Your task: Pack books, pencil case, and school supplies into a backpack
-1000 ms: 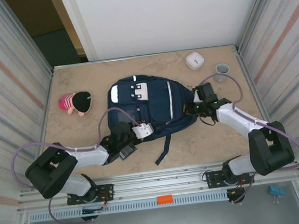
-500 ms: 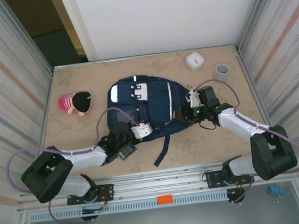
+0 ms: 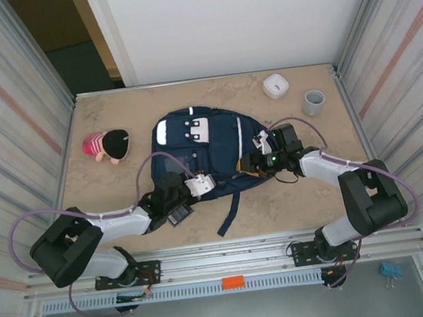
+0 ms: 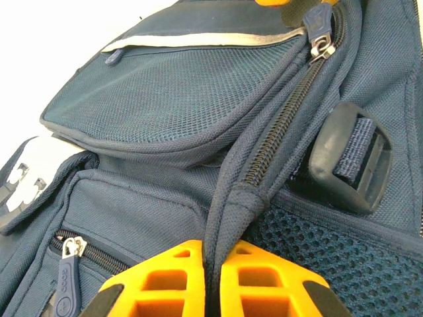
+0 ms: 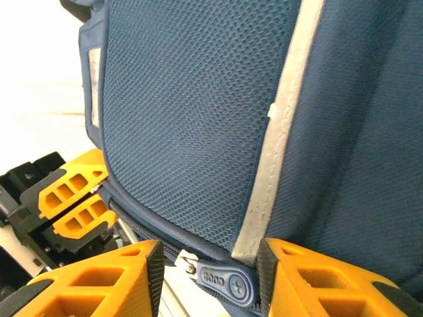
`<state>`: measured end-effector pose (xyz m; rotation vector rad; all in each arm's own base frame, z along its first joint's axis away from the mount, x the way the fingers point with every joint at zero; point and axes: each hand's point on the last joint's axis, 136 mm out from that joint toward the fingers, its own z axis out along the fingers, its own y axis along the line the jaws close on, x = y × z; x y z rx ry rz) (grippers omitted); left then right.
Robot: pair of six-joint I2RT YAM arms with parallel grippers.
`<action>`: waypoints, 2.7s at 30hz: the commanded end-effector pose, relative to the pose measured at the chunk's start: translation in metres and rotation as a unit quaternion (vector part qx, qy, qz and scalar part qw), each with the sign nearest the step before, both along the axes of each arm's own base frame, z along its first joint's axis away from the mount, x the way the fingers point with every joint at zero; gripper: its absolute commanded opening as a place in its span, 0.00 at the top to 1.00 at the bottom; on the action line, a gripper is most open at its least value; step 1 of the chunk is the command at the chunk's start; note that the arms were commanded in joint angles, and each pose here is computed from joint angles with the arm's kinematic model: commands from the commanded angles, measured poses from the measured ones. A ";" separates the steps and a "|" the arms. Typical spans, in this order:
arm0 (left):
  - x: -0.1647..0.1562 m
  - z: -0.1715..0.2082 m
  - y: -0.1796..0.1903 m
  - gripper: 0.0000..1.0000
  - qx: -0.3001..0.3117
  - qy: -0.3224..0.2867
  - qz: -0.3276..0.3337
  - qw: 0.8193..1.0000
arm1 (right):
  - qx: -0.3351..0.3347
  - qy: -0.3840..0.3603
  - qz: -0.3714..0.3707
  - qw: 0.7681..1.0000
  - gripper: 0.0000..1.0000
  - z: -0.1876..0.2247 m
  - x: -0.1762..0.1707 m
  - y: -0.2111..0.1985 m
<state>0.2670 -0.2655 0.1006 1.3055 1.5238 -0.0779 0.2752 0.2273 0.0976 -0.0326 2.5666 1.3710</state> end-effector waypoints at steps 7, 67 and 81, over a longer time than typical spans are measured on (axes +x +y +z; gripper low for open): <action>0.009 0.034 -0.007 0.96 -0.055 -0.033 0.004 0.998 | 0.031 0.013 0.046 0.998 0.67 0.006 -0.017 0.014; 0.003 -0.002 0.094 0.21 -0.394 0.440 0.440 0.677 | -0.028 -0.007 -0.024 0.999 1.00 0.001 -0.015 -0.025; 0.134 0.019 0.073 0.20 -0.414 0.447 0.385 0.693 | -0.024 -0.029 -0.018 0.999 1.00 0.007 -0.029 0.024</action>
